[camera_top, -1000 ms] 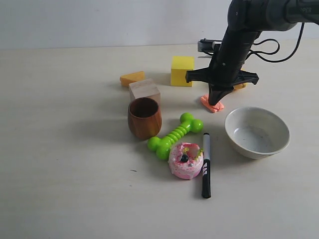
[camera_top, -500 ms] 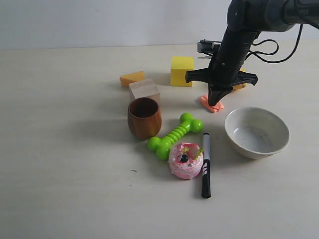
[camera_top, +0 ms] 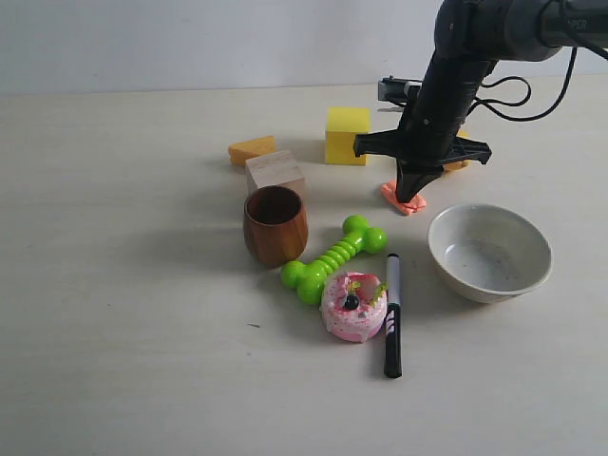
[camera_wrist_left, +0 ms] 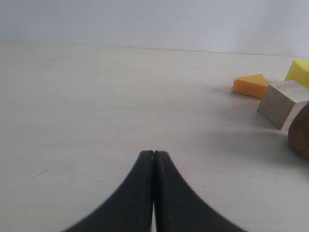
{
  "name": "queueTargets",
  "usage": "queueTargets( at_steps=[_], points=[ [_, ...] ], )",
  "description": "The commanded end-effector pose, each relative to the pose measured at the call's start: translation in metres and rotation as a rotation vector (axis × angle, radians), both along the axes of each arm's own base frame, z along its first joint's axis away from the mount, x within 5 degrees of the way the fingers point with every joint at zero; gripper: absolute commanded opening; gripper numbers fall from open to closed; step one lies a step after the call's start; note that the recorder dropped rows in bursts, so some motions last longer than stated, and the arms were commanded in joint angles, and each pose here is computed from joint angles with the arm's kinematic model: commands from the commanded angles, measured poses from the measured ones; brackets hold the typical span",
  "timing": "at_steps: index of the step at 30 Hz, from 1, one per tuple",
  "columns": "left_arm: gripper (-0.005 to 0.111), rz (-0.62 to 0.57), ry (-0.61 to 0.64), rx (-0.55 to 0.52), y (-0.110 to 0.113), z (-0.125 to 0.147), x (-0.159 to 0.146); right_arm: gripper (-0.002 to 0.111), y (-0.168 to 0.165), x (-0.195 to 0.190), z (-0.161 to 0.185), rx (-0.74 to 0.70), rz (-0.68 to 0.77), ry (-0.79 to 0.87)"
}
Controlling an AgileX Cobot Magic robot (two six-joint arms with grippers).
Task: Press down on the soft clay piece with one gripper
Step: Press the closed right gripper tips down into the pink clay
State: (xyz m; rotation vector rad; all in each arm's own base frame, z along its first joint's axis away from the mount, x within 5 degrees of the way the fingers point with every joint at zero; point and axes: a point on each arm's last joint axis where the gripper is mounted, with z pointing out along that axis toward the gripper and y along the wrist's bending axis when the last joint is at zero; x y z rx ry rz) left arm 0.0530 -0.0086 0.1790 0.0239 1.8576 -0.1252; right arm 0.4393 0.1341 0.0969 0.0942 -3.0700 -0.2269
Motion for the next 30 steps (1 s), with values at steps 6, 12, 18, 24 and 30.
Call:
queueTargets(
  at_steps=[6,12,18,24,30],
  points=[
    [0.0,0.005,-0.019,0.0,0.0,0.002,0.0,0.0,-0.004,-0.016,-0.072,-0.056,0.015,0.164],
    [0.0,0.005,-0.019,0.0,0.0,0.002,0.0,0.0,-0.004,-0.016,-0.075,-0.055,0.013,0.162],
    [0.0,0.005,-0.019,0.0,0.0,0.002,0.0,0.0,-0.004,-0.017,-0.08,-0.056,0.012,0.175],
    [0.0,0.005,-0.019,0.0,0.0,0.002,0.0,0.0,-0.004,-0.019,-0.083,-0.057,0.011,0.193],
    [0.0,0.005,-0.019,0.0,0.0,0.002,0.0,0.0,-0.004,-0.02,-0.087,-0.059,0.011,0.2]
  ],
)
